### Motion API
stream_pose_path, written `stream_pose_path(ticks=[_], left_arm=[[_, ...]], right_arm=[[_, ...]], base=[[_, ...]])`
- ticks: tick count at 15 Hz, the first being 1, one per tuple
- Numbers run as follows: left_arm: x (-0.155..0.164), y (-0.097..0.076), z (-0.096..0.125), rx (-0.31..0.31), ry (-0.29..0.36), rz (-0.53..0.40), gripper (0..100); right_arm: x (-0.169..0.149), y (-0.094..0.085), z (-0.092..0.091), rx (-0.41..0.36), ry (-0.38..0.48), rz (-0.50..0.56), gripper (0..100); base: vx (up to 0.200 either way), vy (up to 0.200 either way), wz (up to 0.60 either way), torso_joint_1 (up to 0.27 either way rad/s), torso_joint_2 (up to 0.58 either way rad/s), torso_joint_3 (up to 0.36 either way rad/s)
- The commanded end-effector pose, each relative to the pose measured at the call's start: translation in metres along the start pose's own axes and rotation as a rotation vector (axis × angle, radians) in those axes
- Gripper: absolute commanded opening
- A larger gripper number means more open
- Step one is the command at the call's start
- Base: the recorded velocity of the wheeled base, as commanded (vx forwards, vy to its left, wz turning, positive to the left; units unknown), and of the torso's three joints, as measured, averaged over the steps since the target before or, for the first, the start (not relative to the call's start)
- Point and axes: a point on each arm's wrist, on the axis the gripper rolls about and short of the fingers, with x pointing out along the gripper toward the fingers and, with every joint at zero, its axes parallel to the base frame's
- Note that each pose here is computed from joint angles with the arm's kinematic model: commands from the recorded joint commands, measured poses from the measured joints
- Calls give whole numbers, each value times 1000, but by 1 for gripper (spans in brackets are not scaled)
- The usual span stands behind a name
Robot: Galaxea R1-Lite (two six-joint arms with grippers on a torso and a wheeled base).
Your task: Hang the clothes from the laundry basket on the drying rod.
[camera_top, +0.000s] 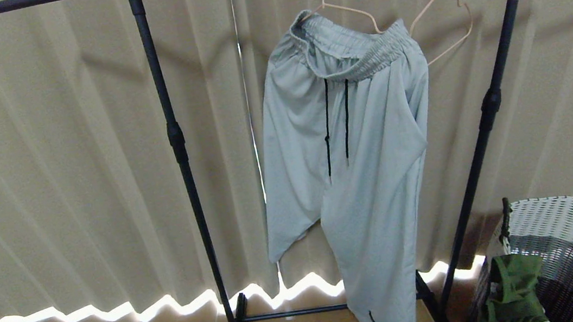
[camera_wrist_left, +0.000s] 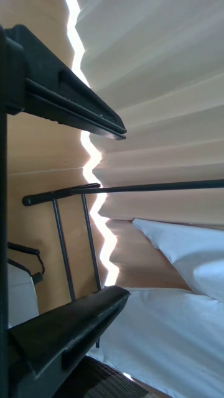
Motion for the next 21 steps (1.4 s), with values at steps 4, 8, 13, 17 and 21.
stream_pose_path(ticks=[4,8,13,17,21], left_arm=[[0,0,0,0,1,0,100],[0,0,0,0,1,0,100],[0,0,0,0,1,0,100],[0,0,0,0,1,0,100],[0,0,0,15,3,-2,100]], right_arm=[[0,0,0,1,-1,-1,100],[0,0,0,-1,0,1,100],[0,0,0,5,0,1,100],[0,0,0,6,0,-4,100],[0,0,0,6,1,-16,100]], base=[[0,0,0,0,0,0],[0,0,0,0,0,0],[0,0,0,0,0,0],[0,0,0,0,0,0],[0,0,0,0,0,0]])
